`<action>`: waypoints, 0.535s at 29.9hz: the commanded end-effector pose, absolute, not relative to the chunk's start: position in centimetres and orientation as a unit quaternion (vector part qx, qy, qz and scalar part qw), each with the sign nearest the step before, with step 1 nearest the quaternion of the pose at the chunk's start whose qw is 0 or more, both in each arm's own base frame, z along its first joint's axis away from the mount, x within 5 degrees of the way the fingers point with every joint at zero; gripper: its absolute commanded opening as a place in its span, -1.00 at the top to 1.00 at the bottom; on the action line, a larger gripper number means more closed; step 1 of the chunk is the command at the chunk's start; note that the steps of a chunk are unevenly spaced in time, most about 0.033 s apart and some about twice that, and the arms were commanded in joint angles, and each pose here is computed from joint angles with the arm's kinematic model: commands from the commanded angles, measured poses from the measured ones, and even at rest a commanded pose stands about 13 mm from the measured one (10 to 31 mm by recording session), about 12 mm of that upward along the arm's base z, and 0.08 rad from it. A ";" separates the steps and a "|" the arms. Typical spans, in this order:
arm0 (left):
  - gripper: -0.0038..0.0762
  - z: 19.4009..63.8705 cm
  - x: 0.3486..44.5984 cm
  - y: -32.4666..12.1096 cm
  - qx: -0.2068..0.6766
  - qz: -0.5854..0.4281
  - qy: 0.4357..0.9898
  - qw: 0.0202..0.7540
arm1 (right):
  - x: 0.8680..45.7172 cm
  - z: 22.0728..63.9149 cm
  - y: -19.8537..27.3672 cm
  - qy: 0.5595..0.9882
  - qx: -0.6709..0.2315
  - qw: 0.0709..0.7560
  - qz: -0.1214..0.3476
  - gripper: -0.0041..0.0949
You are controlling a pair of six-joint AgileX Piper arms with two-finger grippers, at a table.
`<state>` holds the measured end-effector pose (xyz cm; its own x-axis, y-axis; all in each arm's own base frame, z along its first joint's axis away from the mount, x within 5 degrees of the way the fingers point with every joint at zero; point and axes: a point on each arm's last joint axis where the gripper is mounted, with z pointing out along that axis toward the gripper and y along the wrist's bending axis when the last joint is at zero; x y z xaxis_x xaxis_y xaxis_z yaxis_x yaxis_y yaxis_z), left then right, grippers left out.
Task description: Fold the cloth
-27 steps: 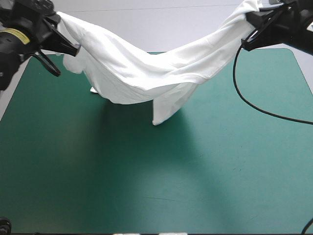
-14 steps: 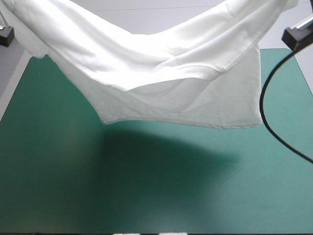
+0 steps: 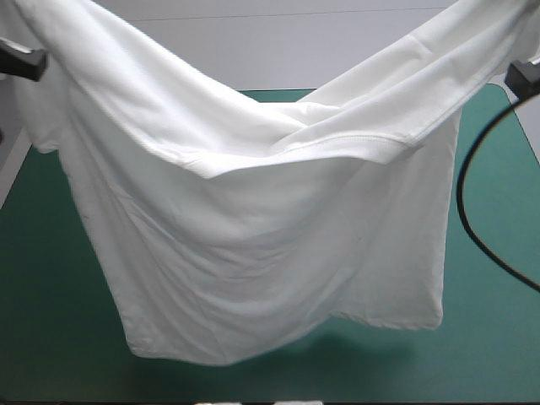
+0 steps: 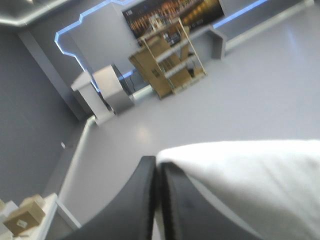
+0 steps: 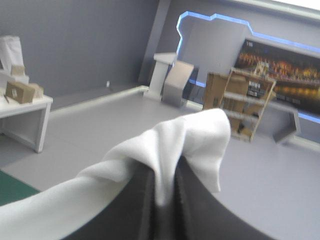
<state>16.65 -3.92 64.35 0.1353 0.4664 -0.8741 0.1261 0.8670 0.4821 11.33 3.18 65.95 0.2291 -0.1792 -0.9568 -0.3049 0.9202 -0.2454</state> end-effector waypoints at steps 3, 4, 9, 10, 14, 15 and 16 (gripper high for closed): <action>0.86 60.0 25.2 -6.5 0.252 0.122 0.687 0.671 | 21.6 61.2 2.6 0.707 -0.169 0.686 0.040 0.94; 0.86 58.7 26.9 -6.9 0.257 0.124 0.699 0.656 | 23.6 59.8 2.6 0.726 -0.169 0.665 0.043 0.94; 0.86 52.8 35.0 -8.9 0.275 0.125 0.742 0.599 | 32.5 53.0 2.2 0.786 -0.166 0.595 0.041 0.94; 0.86 51.4 36.6 -9.1 0.272 0.120 0.750 0.591 | 34.1 51.7 2.1 0.793 -0.163 0.585 0.037 0.94; 0.86 46.3 41.9 -9.8 0.274 0.107 0.774 0.561 | 39.7 47.0 1.9 0.815 -0.164 0.555 0.031 0.94; 0.86 44.8 43.2 -9.8 0.275 0.106 0.780 0.552 | 40.9 45.8 1.9 0.818 -0.160 0.551 0.030 0.94; 0.86 43.5 44.4 -9.8 0.275 0.104 0.788 0.541 | 42.0 44.8 1.8 0.821 -0.159 0.548 0.029 0.94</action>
<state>43.38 -10.22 42.57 -0.3424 0.5831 -0.7367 0.3739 0.8039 0.4625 40.92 2.39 43.75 -0.4589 -0.2464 -0.8536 -0.3405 0.9362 -0.0872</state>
